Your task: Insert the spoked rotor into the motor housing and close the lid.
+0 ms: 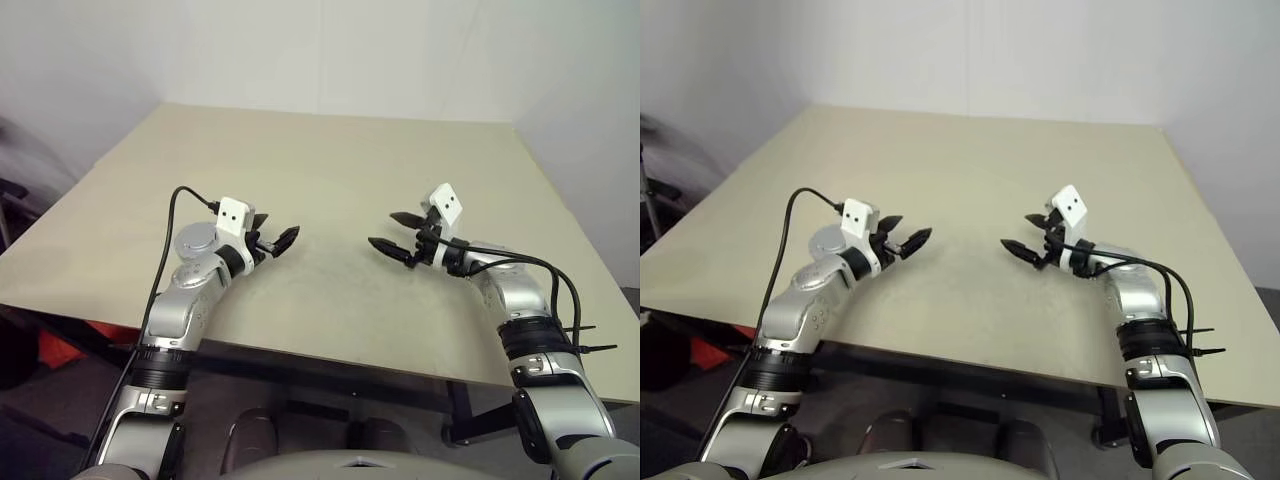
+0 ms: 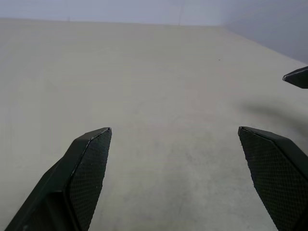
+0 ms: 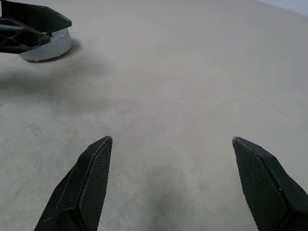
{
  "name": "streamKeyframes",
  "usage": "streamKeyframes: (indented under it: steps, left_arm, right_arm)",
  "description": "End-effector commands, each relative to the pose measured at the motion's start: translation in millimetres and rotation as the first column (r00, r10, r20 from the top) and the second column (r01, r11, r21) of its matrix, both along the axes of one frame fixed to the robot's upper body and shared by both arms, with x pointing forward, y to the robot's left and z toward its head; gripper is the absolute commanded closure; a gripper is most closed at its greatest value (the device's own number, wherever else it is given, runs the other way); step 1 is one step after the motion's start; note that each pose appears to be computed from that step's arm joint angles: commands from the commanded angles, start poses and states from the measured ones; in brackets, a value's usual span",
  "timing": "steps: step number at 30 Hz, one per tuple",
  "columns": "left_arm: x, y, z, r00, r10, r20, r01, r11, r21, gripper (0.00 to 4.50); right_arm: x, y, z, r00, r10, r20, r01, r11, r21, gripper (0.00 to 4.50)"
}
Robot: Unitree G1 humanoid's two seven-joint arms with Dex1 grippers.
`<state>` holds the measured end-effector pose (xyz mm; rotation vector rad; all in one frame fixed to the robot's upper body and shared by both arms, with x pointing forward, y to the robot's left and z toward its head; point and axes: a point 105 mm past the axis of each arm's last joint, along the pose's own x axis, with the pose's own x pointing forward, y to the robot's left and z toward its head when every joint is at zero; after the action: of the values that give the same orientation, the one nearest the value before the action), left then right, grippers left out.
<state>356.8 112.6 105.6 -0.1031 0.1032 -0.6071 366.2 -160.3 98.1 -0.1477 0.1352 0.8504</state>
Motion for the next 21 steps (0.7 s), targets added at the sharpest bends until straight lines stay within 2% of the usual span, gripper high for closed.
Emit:
streamKeyframes:
  steps: [1,21]
  left_arm:
    - [4.6,0.0,19.8,0.997,0.005,0.077,-0.004,1.0,-0.009,0.02]
    - [5.0,0.1,19.8,0.997,0.006,0.08,-0.004,1.0,-0.016,0.02]
  right_arm:
    - [6.2,1.7,21.7,0.998,0.001,0.067,-0.002,1.0,0.014,0.0]
    - [6.6,-5.3,15.1,0.998,-0.018,0.064,0.017,1.0,0.007,0.0]
